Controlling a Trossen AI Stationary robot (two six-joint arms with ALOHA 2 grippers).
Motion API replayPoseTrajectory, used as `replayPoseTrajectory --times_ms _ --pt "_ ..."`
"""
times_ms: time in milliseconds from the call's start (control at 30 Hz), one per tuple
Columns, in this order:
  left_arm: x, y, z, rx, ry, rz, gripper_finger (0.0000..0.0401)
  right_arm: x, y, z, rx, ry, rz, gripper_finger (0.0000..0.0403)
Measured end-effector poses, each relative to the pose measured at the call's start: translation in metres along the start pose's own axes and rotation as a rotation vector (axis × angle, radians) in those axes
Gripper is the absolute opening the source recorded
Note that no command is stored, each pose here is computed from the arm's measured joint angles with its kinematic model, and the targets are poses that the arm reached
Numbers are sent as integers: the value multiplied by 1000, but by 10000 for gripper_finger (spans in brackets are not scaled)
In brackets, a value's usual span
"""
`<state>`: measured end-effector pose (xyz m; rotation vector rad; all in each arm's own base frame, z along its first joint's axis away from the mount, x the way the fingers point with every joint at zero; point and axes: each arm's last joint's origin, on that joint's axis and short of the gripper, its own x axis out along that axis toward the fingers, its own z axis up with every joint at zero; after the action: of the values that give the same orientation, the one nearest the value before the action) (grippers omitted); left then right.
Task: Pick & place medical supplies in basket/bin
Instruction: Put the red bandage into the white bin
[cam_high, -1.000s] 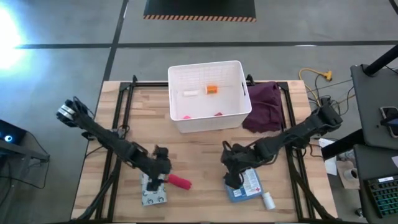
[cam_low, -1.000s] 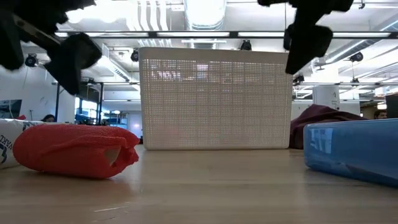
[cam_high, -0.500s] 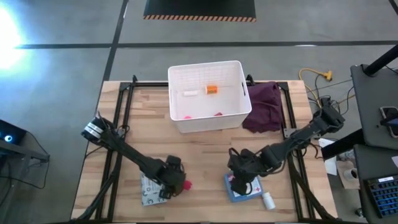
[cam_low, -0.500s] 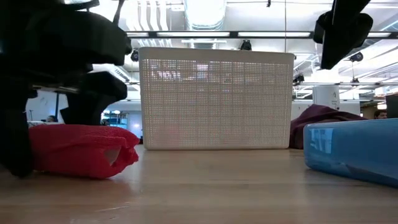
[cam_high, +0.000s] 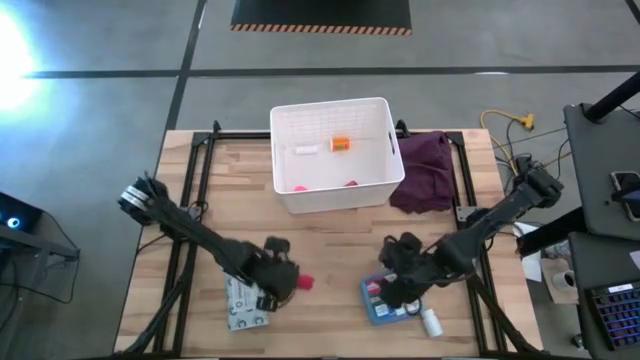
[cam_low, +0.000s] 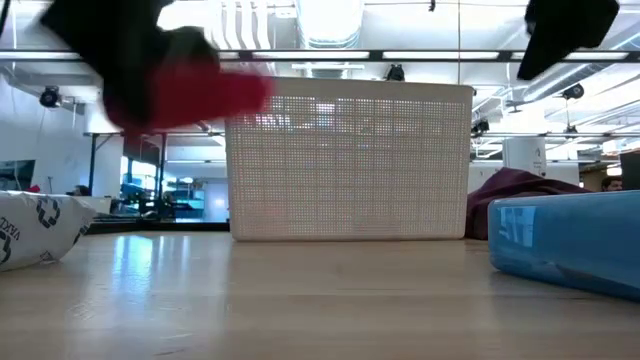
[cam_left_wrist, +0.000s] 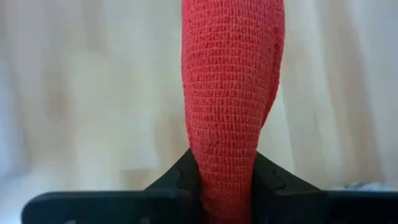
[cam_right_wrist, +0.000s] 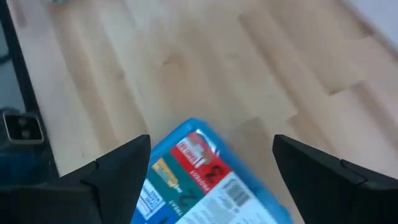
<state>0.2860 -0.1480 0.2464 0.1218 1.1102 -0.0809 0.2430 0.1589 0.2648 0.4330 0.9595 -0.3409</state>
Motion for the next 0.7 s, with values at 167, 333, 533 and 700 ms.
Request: replayPoseTrajectory --times_ms 167,333,533,700 --pt "-81 40 29 -149 -260 94 47 -27 -12 -3 55 -117 -48 329" --pt "-146 103 47 -207 -466 336 53 -40 -18 -5 88 -197 -66 329" --pt "-155 217 42 -415 -419 488 70 -33 -19 -6 94 -223 -101 329" --pt "-138 275 24 -592 -358 453 145 -26 -17 -8 130 -213 -117 329"
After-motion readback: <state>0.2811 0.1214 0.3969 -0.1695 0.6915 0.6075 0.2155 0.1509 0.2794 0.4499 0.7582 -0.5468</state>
